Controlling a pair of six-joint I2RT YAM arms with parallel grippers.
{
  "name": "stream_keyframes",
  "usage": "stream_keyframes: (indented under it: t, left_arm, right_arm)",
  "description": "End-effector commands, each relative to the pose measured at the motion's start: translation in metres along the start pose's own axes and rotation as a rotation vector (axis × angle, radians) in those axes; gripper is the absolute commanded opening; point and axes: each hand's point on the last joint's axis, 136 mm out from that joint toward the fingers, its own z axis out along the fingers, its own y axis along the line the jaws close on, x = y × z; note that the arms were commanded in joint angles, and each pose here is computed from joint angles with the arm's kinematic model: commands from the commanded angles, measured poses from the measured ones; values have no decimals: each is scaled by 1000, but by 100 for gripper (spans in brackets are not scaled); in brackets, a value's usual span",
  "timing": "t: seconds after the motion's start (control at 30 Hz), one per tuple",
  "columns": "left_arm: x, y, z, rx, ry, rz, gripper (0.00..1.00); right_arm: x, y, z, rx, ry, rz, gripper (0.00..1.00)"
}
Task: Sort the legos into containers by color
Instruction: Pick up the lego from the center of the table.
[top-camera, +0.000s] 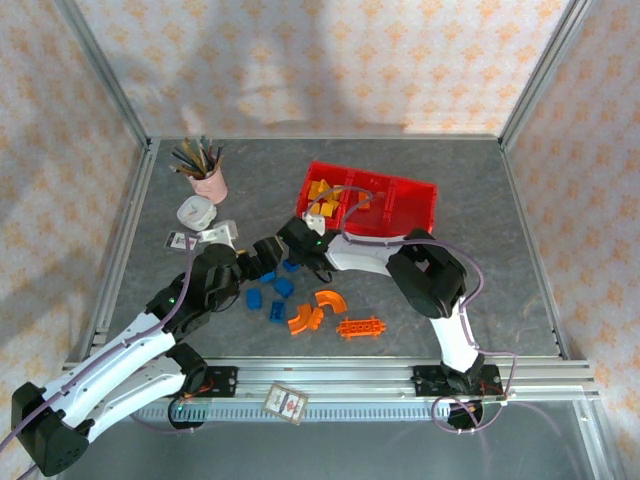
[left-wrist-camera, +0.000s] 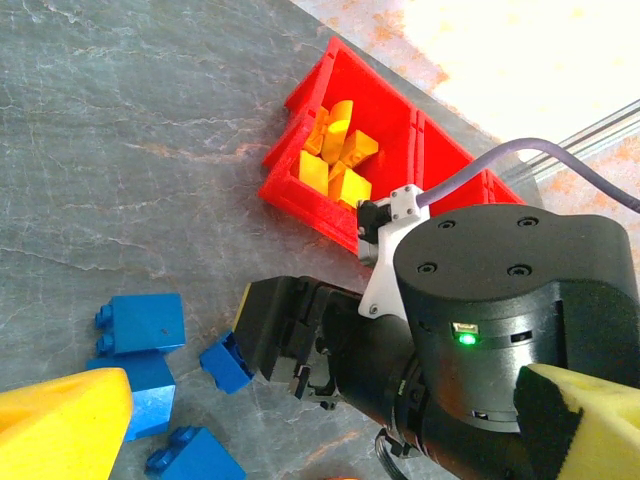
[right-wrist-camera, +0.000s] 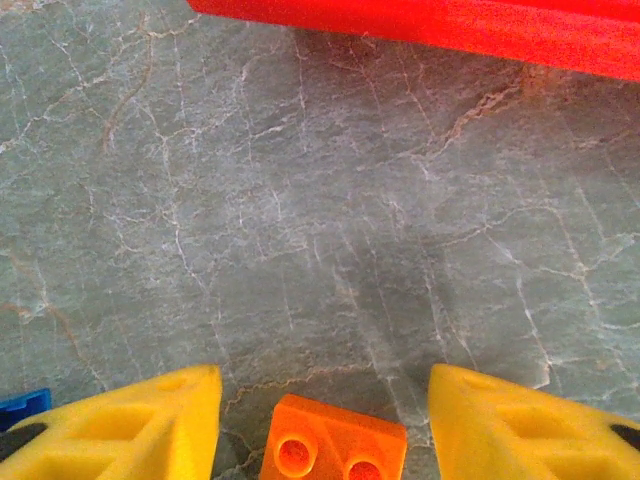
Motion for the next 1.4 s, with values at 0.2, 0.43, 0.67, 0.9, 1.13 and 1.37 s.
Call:
stream_keyframes:
  t: [0.2,0.43,0.67,0.9,1.13,1.37]
  left_arm:
    - [3,10,2,-32,3,-12,99]
    - [3,9,2,-28,6,-13,99]
    - [4,7,2,-21,9,-17,99]
    - [2,5,3,-15,10,-18,99]
    - [3,4,2,-11,16,-19,99]
    - [5,-6,6,19,42,-12,99]
  right_arm:
    - [11,-28,-10,88,-6,-1,50]
    - [11,-32,-19,84,-6,2,47]
    - [17,-40,-24,99,15,-8,44]
    - [26,-32,-16,60,53,-28,41]
    - [18,-33,-23,58,22,-40,35]
    - [-3,-40,-45,52,-27,-22,35]
